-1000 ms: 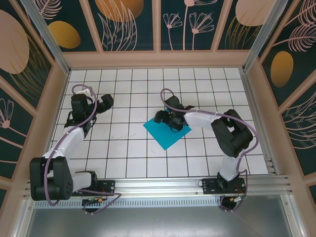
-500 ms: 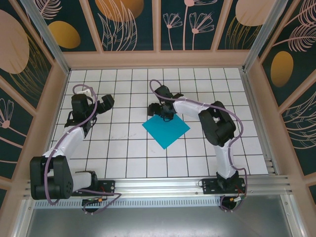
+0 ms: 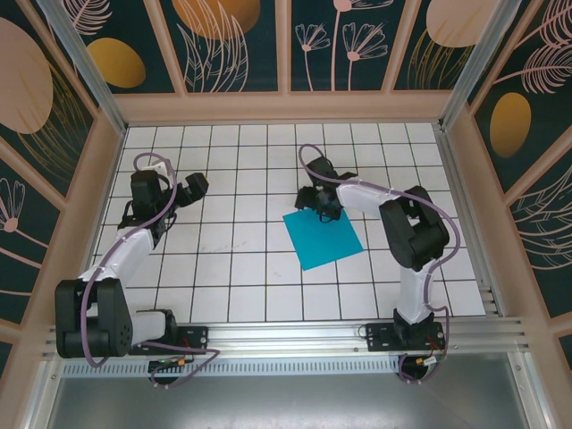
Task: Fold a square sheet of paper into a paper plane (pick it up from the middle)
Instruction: Move the square sheet of paper to the center of the table, then fold the square sheet of paper in half at the center of the table.
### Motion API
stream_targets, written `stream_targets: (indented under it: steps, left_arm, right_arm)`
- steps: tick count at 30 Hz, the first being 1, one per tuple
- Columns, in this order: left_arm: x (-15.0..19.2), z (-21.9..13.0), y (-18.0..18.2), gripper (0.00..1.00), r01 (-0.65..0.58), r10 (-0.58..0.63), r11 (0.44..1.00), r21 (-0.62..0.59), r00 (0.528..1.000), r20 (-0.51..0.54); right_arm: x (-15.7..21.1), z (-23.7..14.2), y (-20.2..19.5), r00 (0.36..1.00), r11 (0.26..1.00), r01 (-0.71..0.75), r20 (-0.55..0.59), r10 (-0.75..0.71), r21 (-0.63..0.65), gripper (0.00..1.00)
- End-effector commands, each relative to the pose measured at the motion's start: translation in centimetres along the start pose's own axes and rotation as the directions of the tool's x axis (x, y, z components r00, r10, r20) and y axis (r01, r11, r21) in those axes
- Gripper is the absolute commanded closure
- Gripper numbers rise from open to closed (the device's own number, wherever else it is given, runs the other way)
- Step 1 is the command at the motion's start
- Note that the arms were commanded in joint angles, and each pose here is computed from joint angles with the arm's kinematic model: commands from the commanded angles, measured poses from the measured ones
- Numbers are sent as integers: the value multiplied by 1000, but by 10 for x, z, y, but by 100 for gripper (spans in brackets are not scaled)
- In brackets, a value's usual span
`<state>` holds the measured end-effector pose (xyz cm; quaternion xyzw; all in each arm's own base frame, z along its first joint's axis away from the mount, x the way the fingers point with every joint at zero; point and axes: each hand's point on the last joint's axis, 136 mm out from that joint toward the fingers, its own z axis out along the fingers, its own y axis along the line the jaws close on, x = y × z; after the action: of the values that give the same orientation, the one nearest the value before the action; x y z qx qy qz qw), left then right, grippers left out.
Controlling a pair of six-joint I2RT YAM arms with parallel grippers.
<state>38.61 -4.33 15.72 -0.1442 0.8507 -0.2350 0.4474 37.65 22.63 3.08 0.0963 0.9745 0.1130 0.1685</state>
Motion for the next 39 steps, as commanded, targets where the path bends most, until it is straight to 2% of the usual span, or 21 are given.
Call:
stream_targets:
  steps: [1,4,8,14,24,39]
  left_arm:
    - [0,3,-7,2,21,-21,999,23,999,-28]
    - [3,5,-6,2,25,-24,999,23,999,-45]
    - [6,7,-4,1,29,-28,999,18,998,-56]
    - [8,9,-2,1,30,-30,999,10,997,-67]
    - [10,13,1,1,33,-33,999,-2,996,-82]
    - [15,18,4,1,41,-42,999,-12,994,-104]
  right_arm:
    - [-6,-30,-4,997,997,77,26,-78,32,11]
    - [6,-41,-7,977,976,214,-25,-213,43,1]
    - [36,-38,-26,931,930,354,-133,-340,96,1]
    - [59,-35,-22,883,895,445,-188,-429,46,3]
    - [76,-16,-30,875,895,441,-249,-415,59,5]
    - [107,13,-65,854,887,444,-359,-376,126,10]
